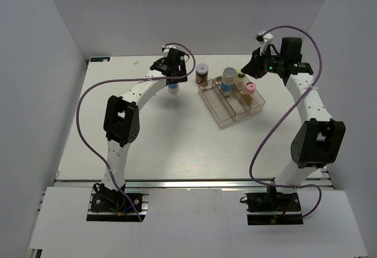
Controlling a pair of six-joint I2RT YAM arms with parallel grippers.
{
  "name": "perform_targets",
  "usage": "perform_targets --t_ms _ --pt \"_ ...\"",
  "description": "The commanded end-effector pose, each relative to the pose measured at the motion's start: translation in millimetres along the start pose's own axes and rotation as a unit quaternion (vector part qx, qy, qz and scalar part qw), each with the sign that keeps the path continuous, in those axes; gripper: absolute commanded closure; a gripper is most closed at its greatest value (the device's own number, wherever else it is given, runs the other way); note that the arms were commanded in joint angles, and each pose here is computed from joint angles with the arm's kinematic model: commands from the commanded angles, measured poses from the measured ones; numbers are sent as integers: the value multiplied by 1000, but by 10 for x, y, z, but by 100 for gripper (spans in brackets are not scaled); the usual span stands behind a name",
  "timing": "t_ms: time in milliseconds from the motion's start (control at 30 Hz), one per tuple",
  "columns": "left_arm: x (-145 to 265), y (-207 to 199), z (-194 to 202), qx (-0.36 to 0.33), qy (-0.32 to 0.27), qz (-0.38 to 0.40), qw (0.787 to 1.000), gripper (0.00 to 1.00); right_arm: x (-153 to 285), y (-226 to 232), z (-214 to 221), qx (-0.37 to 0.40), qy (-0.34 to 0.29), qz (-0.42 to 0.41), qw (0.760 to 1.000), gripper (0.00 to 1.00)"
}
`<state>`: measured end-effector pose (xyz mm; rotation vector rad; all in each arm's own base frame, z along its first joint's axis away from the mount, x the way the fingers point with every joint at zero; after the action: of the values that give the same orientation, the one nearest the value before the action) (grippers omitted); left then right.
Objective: Organize the condiment bottles
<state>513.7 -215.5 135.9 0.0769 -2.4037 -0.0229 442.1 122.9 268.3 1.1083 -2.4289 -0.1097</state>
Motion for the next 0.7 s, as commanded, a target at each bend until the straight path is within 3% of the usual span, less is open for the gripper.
perform_targets --t_ms 0,200,467,567,667 --pt "49 186 -410 7 -42 -8 999 4 150 138 -225 20 -36 -12 999 94" --pt "-72 90 -576 -3 -58 32 998 5 147 143 -176 8 -32 -16 999 93" --pt "-152 19 -515 -9 -54 51 997 13 128 145 -129 -5 -28 -19 999 94" --pt "-161 -4 -528 -11 -59 57 997 23 115 143 -110 -10 -26 -21 999 95" --pt "-154 -42 -551 -16 -65 69 995 40 112 146 -93 -12 -24 -22 999 97"
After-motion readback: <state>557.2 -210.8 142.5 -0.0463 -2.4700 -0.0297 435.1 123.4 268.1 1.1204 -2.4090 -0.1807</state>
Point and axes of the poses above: each gripper's point midway between its finger pads, its own x axis back along the fingers, its own y axis along the line the jaws close on, z = x × y, the point moved 1 cm from there along x, back along the fingers, and after that the axes turned 6 degrees about -x, right-handed, at the moved point
